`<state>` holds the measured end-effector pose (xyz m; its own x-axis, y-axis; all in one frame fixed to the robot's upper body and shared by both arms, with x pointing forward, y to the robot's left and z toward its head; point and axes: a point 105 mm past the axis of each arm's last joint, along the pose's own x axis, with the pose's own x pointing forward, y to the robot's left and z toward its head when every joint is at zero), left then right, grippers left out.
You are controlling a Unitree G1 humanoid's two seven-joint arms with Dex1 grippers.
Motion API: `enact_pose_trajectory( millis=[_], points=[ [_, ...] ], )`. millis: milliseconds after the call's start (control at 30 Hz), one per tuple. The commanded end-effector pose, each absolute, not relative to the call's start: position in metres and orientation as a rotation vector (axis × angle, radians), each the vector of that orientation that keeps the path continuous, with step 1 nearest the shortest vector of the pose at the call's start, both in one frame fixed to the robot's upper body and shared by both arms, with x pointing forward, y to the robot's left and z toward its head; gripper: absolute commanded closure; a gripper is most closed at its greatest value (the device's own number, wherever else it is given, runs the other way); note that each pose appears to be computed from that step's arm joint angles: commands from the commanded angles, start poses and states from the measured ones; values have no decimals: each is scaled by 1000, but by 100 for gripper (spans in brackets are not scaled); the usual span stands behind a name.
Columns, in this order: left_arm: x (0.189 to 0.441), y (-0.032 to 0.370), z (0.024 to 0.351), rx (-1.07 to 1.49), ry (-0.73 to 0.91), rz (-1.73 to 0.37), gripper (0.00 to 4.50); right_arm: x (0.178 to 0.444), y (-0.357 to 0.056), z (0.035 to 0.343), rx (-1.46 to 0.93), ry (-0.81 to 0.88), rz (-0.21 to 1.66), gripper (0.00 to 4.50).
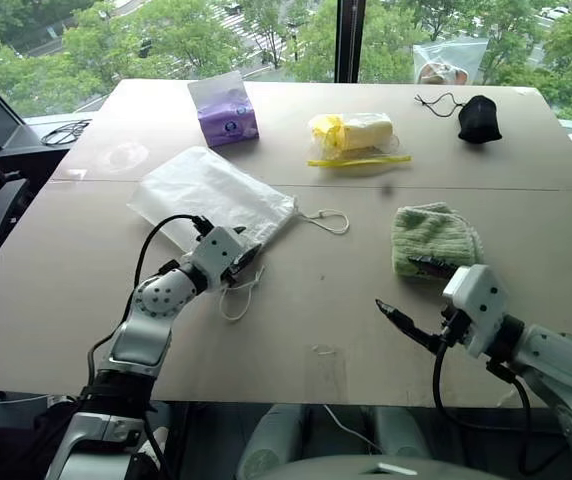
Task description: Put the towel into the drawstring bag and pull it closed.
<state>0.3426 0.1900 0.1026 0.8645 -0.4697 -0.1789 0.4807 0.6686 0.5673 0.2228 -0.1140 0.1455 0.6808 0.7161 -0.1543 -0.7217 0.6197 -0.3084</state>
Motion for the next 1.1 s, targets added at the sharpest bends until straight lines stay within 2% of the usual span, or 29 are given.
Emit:
enact_pose_trajectory(
  millis=[33, 433, 600, 967, 1100],
  points=[
    [346, 188, 114, 682, -22, -520, 177, 221, -109, 154, -371, -23, 831, 0],
    [342, 173, 110, 608, 15, -541, 177, 219, -109, 154, -374, -19, 818, 0],
    [346, 183, 107, 708, 33, -466, 177, 218, -110, 153, -373, -15, 821, 0],
    [342, 191, 122, 762, -103, -334, 177, 221, -110, 154, -379, -16, 840, 0],
    [343, 196, 122, 785, -106, -294, 177, 222, -109, 155, -380, -20, 846, 0]
  ],
)
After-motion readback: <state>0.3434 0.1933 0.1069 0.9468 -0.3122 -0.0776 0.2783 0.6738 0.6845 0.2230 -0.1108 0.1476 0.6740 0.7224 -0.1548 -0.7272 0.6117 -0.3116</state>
